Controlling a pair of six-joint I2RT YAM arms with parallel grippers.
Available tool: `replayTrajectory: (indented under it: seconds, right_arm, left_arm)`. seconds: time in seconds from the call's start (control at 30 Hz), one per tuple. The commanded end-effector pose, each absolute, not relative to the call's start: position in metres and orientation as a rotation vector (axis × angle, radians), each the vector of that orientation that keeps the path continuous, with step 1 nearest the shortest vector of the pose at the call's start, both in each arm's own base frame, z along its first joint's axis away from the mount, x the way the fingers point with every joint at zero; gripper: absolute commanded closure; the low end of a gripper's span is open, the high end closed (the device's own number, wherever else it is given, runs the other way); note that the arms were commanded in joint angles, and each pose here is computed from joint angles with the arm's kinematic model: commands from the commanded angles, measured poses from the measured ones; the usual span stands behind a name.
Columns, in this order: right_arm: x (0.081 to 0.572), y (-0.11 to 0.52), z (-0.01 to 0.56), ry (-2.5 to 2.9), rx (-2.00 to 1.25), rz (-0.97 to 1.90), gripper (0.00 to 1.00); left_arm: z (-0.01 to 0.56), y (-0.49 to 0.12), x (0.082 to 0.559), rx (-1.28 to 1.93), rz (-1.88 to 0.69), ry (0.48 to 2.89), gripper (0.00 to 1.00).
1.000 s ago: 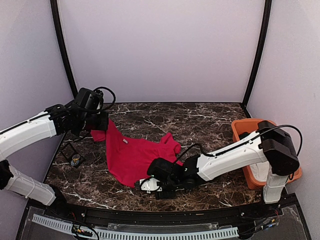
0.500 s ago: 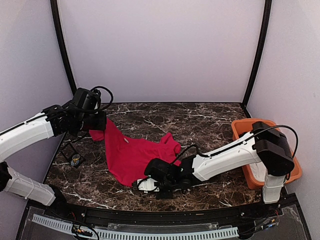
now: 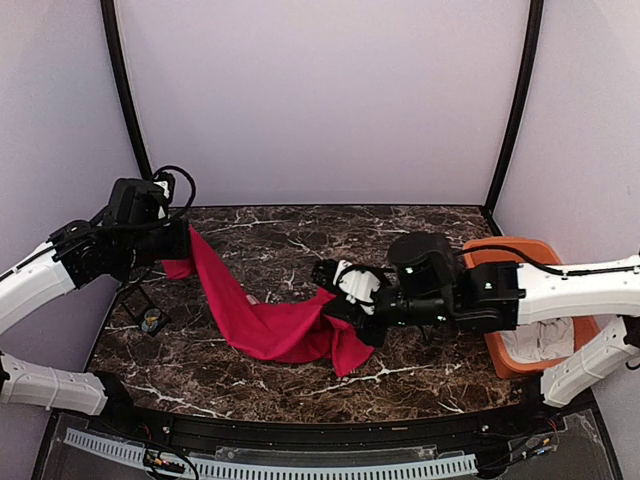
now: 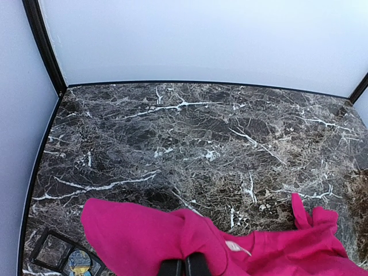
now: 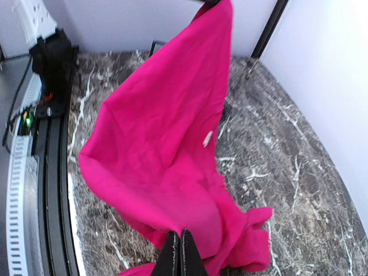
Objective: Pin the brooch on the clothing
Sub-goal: Pick up the crumped clothing from the corner of the board.
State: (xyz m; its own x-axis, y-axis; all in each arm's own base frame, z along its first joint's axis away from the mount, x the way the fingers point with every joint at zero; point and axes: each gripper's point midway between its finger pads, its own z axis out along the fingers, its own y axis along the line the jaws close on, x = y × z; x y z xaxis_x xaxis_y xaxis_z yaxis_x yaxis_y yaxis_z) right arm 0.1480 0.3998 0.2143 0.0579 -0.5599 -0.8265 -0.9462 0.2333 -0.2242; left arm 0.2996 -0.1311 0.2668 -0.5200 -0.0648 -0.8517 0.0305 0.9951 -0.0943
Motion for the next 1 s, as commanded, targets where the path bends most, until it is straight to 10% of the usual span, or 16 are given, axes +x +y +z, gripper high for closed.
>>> replayTrajectory:
  seconds: [0.0,0.57,0.73,0.97]
  right_arm:
    - [0.164,0.378,0.254,1.634,-1.173,0.608,1.0]
    - [0.342,0.251,0.149,2.253,-0.567,-0.178,1.0]
    - [0.337,0.273,0.155,2.235,-0.67,-0.189,0.42]
    - [0.239,0.362,0.185,1.907,-1.224,-0.01,0.29]
  left_arm:
    - [0.279,-0.114,0.293,-0.077,-0.1,2.056,0.99]
    - [0.193,-0.147,0.346,-0.158,0.068,2.238,0.99]
    - [0.193,-0.147,0.343,-0.144,0.076,2.231,0.99]
    - [0.197,-0.14,0.338,-0.138,0.088,2.219,0.99]
